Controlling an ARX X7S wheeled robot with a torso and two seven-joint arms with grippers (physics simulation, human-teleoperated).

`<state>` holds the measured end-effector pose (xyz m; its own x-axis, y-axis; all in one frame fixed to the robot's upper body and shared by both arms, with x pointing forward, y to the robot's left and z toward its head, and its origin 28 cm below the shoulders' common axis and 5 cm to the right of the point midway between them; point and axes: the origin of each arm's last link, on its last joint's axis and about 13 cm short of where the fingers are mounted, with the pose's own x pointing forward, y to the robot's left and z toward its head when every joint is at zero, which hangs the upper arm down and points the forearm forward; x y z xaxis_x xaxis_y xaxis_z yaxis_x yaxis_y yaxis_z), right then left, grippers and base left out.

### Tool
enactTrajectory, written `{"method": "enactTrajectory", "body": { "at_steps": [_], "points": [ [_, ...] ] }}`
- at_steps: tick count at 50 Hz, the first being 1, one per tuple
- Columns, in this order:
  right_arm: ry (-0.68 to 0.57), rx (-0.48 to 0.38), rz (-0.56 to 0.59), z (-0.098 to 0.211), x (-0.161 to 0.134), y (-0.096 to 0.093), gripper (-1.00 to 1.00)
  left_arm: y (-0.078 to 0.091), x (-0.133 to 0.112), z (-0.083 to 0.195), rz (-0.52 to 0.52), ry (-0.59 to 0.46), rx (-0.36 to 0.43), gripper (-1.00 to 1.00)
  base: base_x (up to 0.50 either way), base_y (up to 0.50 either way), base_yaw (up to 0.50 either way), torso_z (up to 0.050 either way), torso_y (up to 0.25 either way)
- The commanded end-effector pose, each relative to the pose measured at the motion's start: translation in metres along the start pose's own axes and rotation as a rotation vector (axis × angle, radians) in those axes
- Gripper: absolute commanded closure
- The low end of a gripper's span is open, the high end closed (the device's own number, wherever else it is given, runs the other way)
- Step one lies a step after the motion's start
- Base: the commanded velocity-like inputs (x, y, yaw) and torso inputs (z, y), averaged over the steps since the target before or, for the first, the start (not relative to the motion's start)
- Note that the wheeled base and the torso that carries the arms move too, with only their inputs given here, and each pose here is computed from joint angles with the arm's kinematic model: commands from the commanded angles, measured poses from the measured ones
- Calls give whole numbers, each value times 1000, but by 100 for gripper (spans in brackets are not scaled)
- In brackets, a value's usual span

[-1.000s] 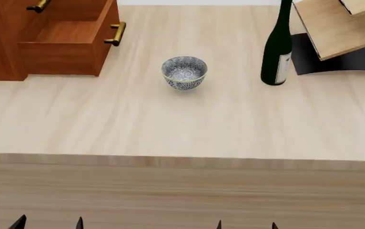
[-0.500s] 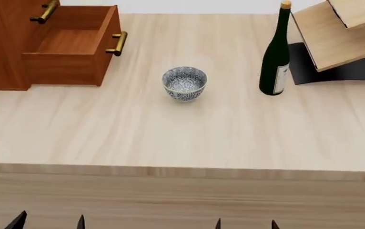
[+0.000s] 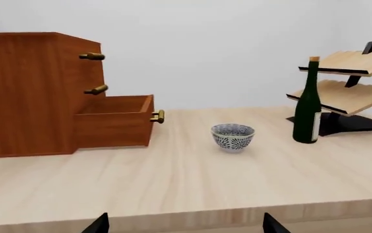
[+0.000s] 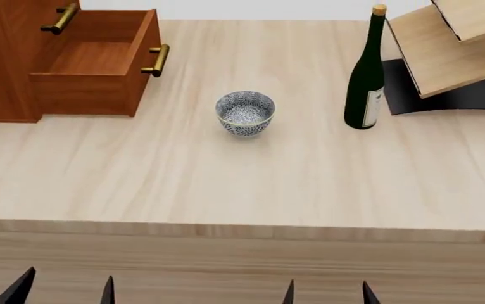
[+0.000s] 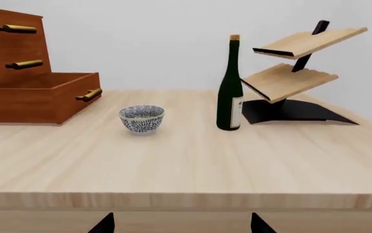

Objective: Put the bowl in the bottom drawer of the cabinet.

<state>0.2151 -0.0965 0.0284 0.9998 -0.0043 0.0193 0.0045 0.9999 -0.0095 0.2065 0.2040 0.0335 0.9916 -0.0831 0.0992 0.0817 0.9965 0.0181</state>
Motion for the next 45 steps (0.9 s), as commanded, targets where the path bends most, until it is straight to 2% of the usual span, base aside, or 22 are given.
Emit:
{"method": "enactTrajectory", "body": {
  "at_steps": [1, 5, 17, 21, 28, 30, 33, 45],
  "points": [
    [-7, -9, 1, 4, 0, 0, -100, 0, 0, 2, -17, 1, -14, -100, 0, 0, 0, 50, 0],
    [-22, -19, -14, 11, 2, -5, -100, 4, 5, 6, 7, -1, -32, -100, 0, 0, 0, 45, 0],
    [-54, -70, -48, 42, 11, -18, -100, 21, 26, 41, 35, -104, -21, -100, 0, 0, 0, 0, 0],
    [-74, -91, -52, 55, 14, -22, -100, 26, 33, 60, 43, -162, -5, -100, 0, 0, 0, 0, 0],
    [-95, -90, -67, 69, 16, -27, -100, 31, 40, 76, 43, -195, 15, -100, 0, 0, 0, 0, 0],
    [-105, -101, -70, 77, 17, -30, -100, 34, 43, 83, 42, -226, 53, -100, 0, 0, 0, 0, 0],
    [-114, -108, -69, 85, 19, -31, -100, 36, 46, 92, 44, -223, 44, -100, 0, 0, 0, 0, 0],
    [-146, -109, -78, 113, 33, -38, -100, 51, 64, 140, 86, -350, 85, -100, 0, 0, 0, 0, 0]
  ]
}}
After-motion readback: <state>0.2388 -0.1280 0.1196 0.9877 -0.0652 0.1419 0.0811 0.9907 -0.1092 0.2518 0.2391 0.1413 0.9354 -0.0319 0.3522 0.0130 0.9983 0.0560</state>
